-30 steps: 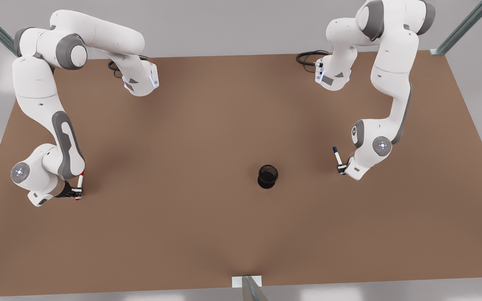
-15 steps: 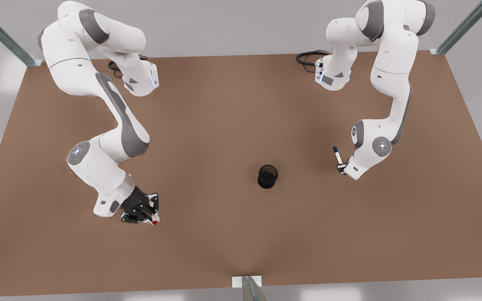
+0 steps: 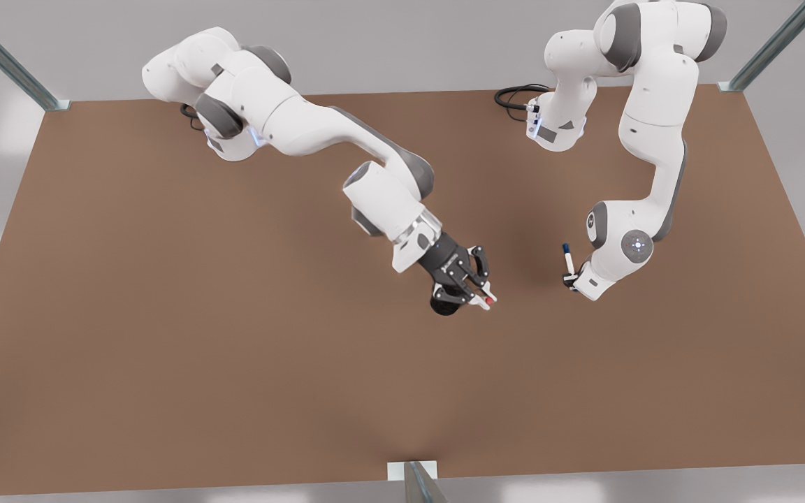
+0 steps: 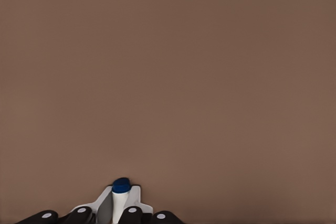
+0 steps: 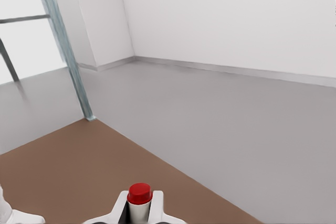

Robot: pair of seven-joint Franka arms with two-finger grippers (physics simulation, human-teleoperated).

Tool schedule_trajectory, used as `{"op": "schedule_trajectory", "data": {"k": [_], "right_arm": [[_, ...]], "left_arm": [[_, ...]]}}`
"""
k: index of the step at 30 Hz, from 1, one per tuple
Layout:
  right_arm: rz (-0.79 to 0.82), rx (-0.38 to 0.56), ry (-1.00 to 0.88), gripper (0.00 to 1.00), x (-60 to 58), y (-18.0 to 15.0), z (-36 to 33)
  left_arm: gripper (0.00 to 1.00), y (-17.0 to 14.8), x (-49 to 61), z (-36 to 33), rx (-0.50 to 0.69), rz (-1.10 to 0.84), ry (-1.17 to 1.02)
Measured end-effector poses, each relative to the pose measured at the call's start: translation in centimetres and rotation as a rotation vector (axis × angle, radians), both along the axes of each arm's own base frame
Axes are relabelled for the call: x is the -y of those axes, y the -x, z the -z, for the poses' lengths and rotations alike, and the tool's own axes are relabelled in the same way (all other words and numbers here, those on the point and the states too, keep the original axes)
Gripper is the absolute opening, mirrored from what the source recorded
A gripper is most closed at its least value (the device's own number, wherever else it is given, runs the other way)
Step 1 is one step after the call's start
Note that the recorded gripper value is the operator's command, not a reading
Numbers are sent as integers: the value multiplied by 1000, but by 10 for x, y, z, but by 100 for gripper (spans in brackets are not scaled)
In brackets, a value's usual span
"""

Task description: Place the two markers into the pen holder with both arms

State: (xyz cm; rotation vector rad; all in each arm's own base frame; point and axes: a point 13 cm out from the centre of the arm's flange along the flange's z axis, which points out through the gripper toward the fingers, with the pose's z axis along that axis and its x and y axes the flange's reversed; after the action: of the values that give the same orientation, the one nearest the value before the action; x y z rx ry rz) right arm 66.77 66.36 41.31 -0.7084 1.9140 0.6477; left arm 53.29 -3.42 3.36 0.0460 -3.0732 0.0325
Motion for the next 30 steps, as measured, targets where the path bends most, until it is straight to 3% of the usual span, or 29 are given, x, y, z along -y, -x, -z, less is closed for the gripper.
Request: {"op": "schedule_trajectory", "data": {"k": [3, 6, 13, 17, 20, 24, 30], "right_arm": [[27, -16, -13, 21, 8, -3, 25], [19, 36, 14, 21, 12, -5, 35], [-36, 85, 80, 21, -7, 14, 125], [-84, 120, 83, 21, -34, 45, 143], [-90, 133, 77, 21, -36, 50, 154], [-114, 99, 77, 21, -37, 77, 185], [-119, 73, 65, 21, -20, 100, 175]], "left_arm": [[25, -1, 0, -1, 1, 1, 0], [23, -2, 0, -2, 4, 1, -1], [21, -7, -1, -10, 20, -5, -2], [21, -21, -6, -30, 39, -16, 0], [21, -19, -8, -32, 26, -20, 0], [21, -16, -6, -32, 13, -17, 0], [21, -13, -2, -38, 3, -16, 1]]}}
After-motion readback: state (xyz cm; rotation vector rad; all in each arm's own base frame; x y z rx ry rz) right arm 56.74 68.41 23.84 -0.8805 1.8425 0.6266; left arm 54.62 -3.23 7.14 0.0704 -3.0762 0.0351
